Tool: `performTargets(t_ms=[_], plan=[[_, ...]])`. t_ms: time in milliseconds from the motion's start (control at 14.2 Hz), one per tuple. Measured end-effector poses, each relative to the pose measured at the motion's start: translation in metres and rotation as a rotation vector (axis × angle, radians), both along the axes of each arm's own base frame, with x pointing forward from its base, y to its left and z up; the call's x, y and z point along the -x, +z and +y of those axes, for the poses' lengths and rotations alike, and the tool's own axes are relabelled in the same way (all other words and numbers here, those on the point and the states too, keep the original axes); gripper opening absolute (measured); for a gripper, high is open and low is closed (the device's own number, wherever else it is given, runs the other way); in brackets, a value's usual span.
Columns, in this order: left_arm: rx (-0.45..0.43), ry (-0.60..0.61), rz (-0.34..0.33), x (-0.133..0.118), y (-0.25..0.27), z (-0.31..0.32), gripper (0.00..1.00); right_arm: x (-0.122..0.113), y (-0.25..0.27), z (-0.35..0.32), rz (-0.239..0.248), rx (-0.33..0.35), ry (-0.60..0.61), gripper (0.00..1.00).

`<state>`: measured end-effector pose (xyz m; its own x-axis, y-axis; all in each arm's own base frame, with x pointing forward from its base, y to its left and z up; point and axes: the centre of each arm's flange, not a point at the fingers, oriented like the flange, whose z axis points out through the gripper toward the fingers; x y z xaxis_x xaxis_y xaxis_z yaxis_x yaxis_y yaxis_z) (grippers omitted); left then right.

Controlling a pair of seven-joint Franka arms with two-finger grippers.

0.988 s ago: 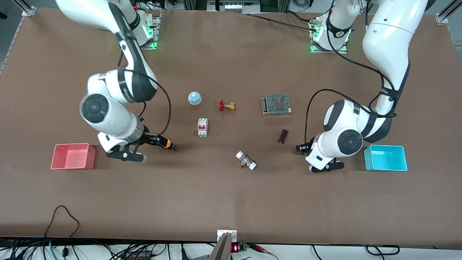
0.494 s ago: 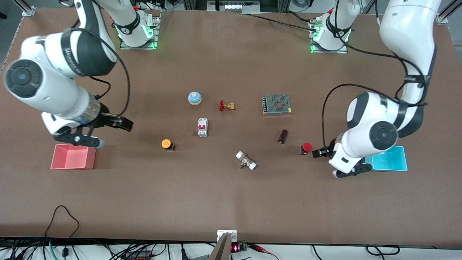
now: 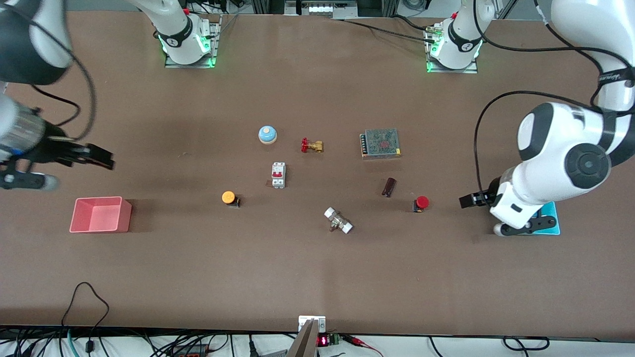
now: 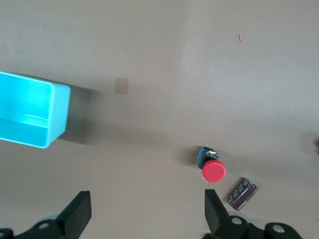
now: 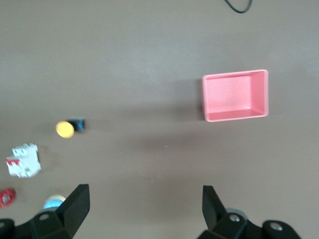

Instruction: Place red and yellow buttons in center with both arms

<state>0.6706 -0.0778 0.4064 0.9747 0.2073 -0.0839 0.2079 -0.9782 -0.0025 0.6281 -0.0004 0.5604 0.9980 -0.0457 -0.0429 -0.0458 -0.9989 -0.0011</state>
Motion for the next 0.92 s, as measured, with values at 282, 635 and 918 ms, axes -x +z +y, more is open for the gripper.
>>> performTargets(t_ms=[282, 635, 918], plan=[[-0.008, 0.008, -0.031, 0.006, 0.034, 0.015, 1.00, 0.016, 0.013, -0.063, 0.016, 0.034, 0.060, 1.00], [-0.012, 0.026, -0.071, 0.010, 0.062, 0.023, 1.00, 0.031, 0.018, -0.039, 0.041, 0.036, 0.088, 1.00], [-0.021, -0.004, -0.079, 0.020, 0.090, 0.031, 1.00, 0.050, 0.030, -0.040, 0.034, 0.040, 0.032, 1.00]])
